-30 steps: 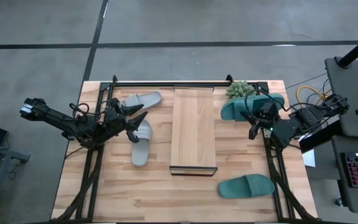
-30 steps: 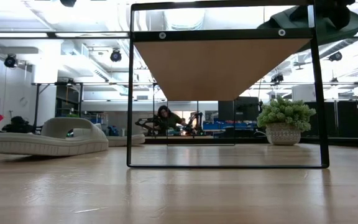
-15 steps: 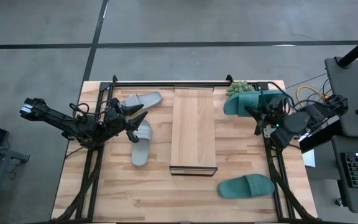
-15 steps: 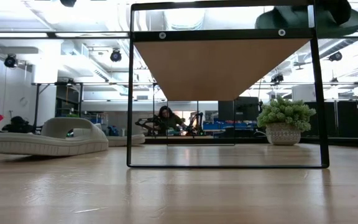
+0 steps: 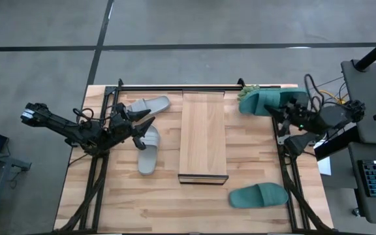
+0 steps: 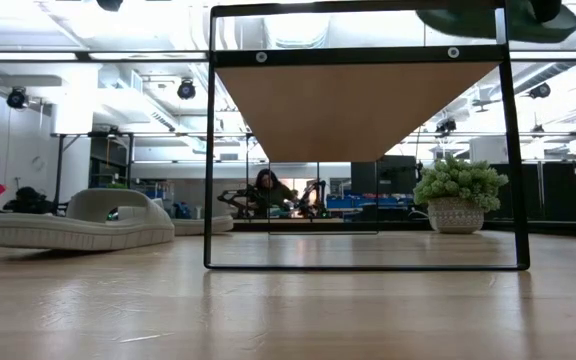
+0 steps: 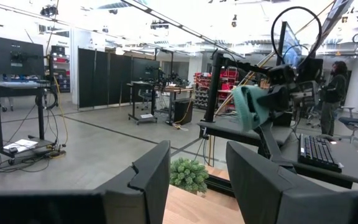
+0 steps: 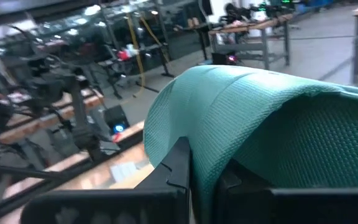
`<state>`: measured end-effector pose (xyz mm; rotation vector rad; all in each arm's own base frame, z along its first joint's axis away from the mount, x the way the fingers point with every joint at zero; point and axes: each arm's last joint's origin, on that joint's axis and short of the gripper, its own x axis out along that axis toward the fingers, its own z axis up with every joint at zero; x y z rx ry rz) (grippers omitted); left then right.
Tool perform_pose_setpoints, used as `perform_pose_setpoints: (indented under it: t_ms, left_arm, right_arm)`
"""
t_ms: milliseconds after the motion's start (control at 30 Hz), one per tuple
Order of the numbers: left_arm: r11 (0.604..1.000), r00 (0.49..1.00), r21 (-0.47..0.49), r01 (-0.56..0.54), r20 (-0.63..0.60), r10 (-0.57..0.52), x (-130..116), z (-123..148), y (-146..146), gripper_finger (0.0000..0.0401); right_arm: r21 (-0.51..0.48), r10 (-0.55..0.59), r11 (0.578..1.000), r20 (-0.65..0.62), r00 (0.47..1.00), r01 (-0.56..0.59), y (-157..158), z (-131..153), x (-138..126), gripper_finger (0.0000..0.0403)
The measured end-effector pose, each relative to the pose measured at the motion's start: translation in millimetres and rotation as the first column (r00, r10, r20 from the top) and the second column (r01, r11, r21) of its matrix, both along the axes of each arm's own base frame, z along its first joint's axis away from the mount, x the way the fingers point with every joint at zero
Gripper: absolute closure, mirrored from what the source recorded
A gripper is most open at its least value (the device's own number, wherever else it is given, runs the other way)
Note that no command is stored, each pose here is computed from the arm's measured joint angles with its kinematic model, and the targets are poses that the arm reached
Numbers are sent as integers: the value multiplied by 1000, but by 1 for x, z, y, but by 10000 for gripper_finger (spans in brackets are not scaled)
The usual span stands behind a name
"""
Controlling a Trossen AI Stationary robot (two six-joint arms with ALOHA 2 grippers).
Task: Pick and place slides into the shelf
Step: Put the top green slide on the shelf
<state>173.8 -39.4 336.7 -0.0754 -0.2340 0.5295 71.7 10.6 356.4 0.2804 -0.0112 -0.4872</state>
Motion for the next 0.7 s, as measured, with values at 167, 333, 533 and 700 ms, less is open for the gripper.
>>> perform_pose_setpoints:
  t_ms: [167,333,533,700]
  left_arm:
    - [1000,1000,0,0,0,0,0,0,0,260]
    - [1000,1000,0,0,0,0,0,0,0,260]
    - [1000,1000,0,0,0,0,0,0,0,260]
    - [1000,1000,0,0,0,0,0,0,0,260]
  right_arm:
    - [-27,28,999,28,999,-27,0,5,0,392]
    - [-30,57,998,36,998,-56,0,11,-3,392]
    - [-61,91,994,44,995,-89,1,31,-2,392]
    - [-129,107,986,23,994,-104,3,55,2,392]
